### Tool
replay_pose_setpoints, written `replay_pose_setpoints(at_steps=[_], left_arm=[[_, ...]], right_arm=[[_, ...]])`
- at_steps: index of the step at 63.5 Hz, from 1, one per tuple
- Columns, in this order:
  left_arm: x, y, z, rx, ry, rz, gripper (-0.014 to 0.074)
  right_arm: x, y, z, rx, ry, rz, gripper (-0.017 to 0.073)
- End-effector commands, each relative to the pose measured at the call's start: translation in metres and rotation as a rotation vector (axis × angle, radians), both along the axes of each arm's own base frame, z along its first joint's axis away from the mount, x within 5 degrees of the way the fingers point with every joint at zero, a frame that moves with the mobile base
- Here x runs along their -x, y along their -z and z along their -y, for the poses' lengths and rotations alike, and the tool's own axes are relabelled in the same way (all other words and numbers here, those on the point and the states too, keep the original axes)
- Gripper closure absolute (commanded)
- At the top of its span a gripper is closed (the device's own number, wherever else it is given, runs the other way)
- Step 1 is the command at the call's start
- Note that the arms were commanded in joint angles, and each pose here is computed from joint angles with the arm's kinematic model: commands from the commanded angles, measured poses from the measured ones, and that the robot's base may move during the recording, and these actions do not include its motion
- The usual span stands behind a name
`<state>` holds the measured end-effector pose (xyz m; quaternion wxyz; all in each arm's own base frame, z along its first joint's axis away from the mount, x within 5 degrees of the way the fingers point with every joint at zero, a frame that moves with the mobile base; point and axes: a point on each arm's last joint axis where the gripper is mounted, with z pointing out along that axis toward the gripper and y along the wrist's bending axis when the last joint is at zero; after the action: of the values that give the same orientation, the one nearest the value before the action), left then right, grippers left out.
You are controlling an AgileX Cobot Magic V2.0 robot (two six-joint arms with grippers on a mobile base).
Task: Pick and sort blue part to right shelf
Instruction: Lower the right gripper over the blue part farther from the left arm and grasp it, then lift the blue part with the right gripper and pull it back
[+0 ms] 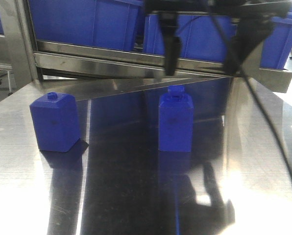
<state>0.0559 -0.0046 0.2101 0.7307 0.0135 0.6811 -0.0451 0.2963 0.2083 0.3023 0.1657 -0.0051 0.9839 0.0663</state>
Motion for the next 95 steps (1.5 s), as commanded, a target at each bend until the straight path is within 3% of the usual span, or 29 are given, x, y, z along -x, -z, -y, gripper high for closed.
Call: replay_pose_setpoints(at_steps=[1,23,44,58,68,80,95], left_arm=[[0.002,0.000,0.000,0.017,0.002,0.080,0.0470],[0.002,0.000,0.000,0.017,0.002,0.080,0.0470],[0.002,0.000,0.000,0.017,0.002,0.080,0.0470],[0.002,0.000,0.000,0.017,0.002,0.080,0.0470],[0.002,0.000,0.000,0.017,0.002,0.080,0.0470],[0.002,0.000,0.000,0.017,0.002,0.080,0.0470],[0.002,0.000,0.000,0.017,0.002,0.080,0.0470]], right_arm=[[-0.001,-0.019,-0.006,-0.060,0.018,0.043,-0.0052],[-0.015,0.022,-0.021,-0.021,0.079,-0.053,-0.0052],[-0.020,0.046,-0.029,0.006,0.080,-0.101,-0.0048],[-0.021,0.049,-0.030,0.007,0.079,-0.110,0.0119],[-0.018,0.039,-0.028,-0.010,0.078,-0.090,0.0141],[-0.006,0.007,-0.012,-0.010,0.013,-0.020,0.0141],[0.019,-0.010,0.040,0.042,-0.138,0.062,0.0141]])
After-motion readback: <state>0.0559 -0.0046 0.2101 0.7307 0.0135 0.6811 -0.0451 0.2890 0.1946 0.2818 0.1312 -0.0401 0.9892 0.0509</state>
